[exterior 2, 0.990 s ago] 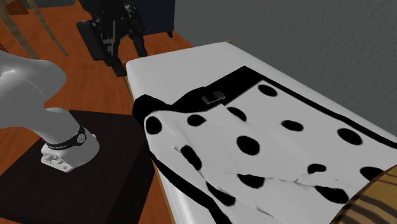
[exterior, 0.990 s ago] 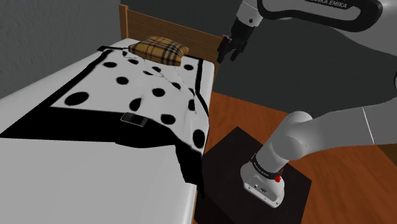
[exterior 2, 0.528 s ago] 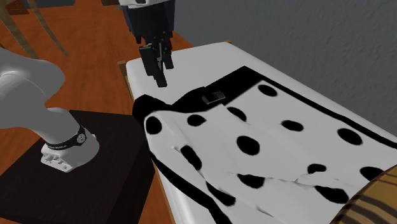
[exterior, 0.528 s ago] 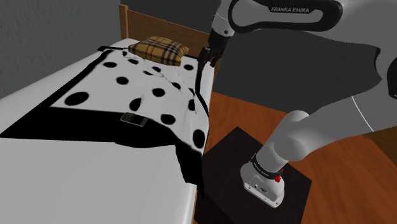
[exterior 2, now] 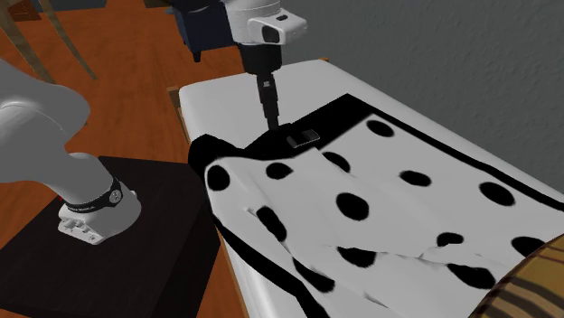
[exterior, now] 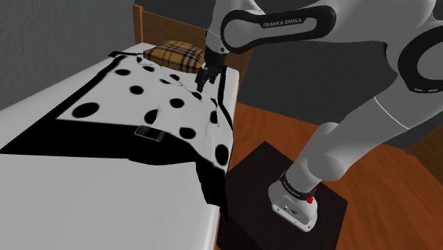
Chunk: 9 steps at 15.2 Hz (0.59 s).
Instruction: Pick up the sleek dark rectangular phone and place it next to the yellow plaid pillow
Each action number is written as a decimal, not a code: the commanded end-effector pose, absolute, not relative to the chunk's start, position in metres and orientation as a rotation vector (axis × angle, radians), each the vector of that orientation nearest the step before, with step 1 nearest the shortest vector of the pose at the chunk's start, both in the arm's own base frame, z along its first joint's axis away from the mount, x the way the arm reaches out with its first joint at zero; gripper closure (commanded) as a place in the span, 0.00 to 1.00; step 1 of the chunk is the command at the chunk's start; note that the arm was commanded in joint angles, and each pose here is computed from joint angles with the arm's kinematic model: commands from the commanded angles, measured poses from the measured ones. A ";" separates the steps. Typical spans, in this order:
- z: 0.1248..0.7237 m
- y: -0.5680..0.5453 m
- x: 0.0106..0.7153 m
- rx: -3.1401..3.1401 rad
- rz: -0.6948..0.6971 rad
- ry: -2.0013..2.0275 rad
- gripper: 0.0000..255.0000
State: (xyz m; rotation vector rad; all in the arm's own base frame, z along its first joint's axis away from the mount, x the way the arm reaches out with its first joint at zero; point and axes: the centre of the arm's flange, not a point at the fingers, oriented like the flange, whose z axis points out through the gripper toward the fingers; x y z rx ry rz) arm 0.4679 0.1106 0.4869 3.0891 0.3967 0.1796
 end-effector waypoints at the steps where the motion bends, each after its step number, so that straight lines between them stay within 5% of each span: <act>1: 0.471 0.128 0.479 3.078 0.170 0.470 0.00; 9: 0.406 0.205 0.517 3.014 0.129 0.750 0.00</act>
